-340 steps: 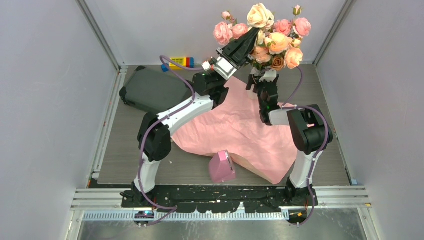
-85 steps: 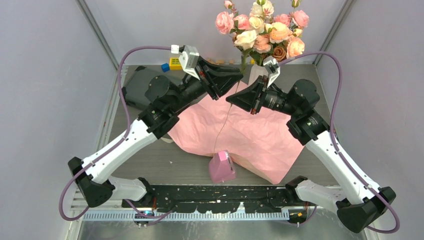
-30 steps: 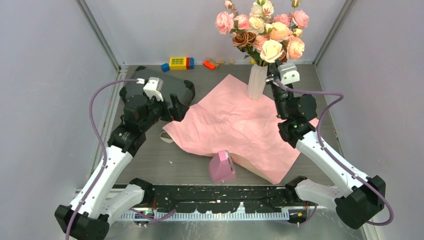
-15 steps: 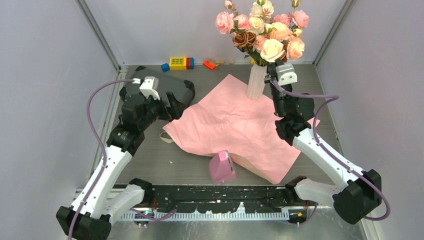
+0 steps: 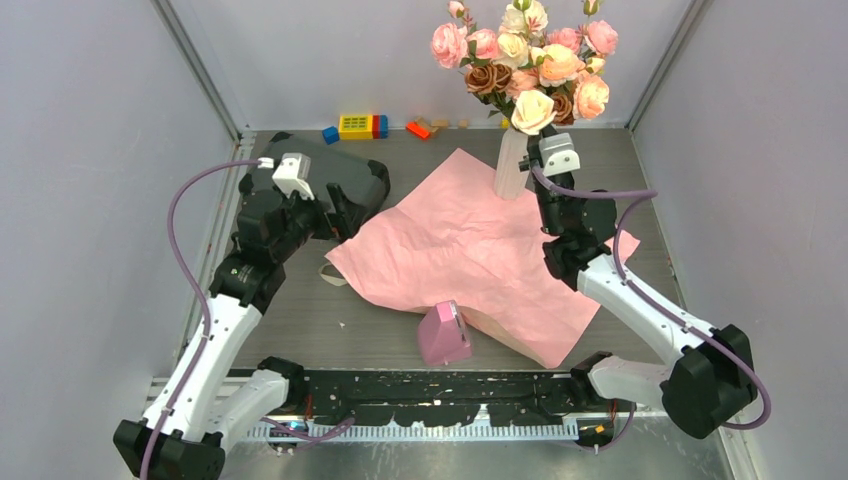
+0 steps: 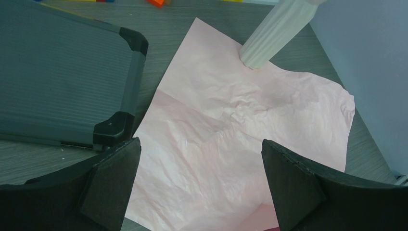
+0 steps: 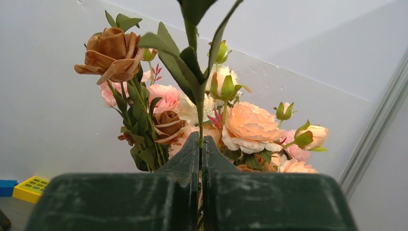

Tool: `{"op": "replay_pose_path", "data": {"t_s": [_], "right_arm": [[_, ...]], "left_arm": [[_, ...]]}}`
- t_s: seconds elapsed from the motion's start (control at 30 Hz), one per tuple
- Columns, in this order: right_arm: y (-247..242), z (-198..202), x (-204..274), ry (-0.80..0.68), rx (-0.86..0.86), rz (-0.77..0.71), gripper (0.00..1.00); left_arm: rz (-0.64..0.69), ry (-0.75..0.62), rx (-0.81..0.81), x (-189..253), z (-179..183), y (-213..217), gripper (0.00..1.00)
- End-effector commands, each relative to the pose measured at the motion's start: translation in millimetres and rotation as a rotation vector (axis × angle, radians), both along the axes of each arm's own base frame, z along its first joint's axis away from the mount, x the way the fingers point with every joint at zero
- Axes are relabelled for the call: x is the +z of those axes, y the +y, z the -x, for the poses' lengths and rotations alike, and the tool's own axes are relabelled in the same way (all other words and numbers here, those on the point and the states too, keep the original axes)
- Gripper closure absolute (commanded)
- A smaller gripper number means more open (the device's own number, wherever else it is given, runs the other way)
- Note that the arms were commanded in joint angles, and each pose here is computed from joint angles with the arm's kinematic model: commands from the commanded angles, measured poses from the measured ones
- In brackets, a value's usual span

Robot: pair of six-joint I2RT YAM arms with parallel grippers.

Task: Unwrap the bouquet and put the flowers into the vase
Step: Insert the fake flower into the vase.

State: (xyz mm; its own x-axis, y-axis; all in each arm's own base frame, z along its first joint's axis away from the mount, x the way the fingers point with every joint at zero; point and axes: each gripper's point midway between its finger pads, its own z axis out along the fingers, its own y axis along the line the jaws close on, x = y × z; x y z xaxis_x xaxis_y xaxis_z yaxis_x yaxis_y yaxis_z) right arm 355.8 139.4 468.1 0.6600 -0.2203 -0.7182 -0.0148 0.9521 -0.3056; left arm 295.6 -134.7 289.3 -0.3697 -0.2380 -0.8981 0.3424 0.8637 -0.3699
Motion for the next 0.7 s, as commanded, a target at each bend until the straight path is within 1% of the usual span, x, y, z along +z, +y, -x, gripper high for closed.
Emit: {"op": "replay_pose_path", "data": {"t_s": [0.0,0.33,0.67], "right_arm": [[-3.3,11.5,16.5,-0.090,-0.005,-0.022,1.00],[-3.4,8.1,6.4,-0.085,-0.020,-0.013,1.00],[-7.8,-1.3,-15.0,-0.018,-0.021,-0.090,1.00]], "left_arm": [[0.025,-0.043,-0.004,13.6,2.3,1.3,0.00],[0.032,-0.036,-0.003,12.9,1.8,2.2,0.00],[0.038,-0.030,-0.007,10.1,2.0,1.9,0.00]]}}
